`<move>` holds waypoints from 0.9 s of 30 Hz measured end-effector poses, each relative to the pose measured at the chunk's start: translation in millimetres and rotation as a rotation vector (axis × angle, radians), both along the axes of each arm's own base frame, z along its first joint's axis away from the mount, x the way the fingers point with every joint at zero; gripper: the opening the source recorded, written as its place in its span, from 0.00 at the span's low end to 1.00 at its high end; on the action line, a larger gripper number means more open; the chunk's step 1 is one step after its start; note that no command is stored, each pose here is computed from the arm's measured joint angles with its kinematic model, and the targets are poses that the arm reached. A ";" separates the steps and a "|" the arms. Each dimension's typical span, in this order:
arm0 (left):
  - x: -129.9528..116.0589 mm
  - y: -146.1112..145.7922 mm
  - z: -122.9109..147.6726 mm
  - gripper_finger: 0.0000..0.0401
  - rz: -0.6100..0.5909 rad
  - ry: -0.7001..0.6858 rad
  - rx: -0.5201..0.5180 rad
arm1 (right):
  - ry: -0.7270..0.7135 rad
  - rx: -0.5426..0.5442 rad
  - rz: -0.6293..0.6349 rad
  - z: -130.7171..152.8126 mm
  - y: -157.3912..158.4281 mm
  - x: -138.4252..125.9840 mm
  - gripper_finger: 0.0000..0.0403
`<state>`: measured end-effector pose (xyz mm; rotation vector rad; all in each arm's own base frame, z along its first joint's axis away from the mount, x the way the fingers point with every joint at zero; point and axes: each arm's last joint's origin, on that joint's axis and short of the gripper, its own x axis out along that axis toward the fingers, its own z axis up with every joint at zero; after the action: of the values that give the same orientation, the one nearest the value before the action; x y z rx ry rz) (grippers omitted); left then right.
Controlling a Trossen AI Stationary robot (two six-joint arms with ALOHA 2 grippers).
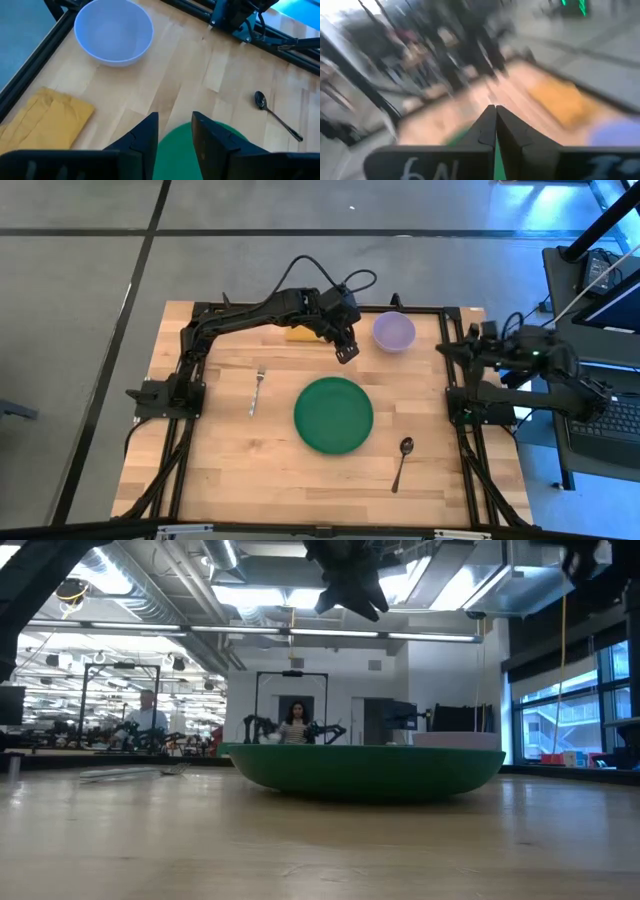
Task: Set table place
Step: Put the white bowl on the green plate
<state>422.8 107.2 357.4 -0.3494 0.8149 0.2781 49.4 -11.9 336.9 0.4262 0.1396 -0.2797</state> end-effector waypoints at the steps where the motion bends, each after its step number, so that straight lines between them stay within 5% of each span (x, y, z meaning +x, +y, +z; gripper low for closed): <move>1: 0.0 0.0 0.0 0.28 0.000 0.000 0.000 | 0.061 0.009 -0.024 -5.7 -0.5 -1.1 0.04; 8: 0.1 0.0 0.0 0.27 0.000 -0.001 0.000 | 0.201 -0.008 -0.052 -17.1 -1.3 -2.5 0.08; 13: 0.1 0.0 0.1 0.25 0.000 -0.001 0.000 | 0.259 -0.199 -0.053 -15.2 -4.6 4.3 0.25; 19: 0.3 0.1 0.3 0.24 0.000 -0.004 0.001 | 0.425 -0.222 -0.160 -22.1 -15.2 33.1 0.44; 27: 0.3 0.1 0.3 0.26 0.000 -0.004 0.001 | 0.712 -0.183 -0.052 -50.6 -30.3 90.1 0.41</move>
<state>423.1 107.3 357.6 -0.3494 0.8107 0.2776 139.5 -42.2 286.3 0.1328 0.7941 -0.4834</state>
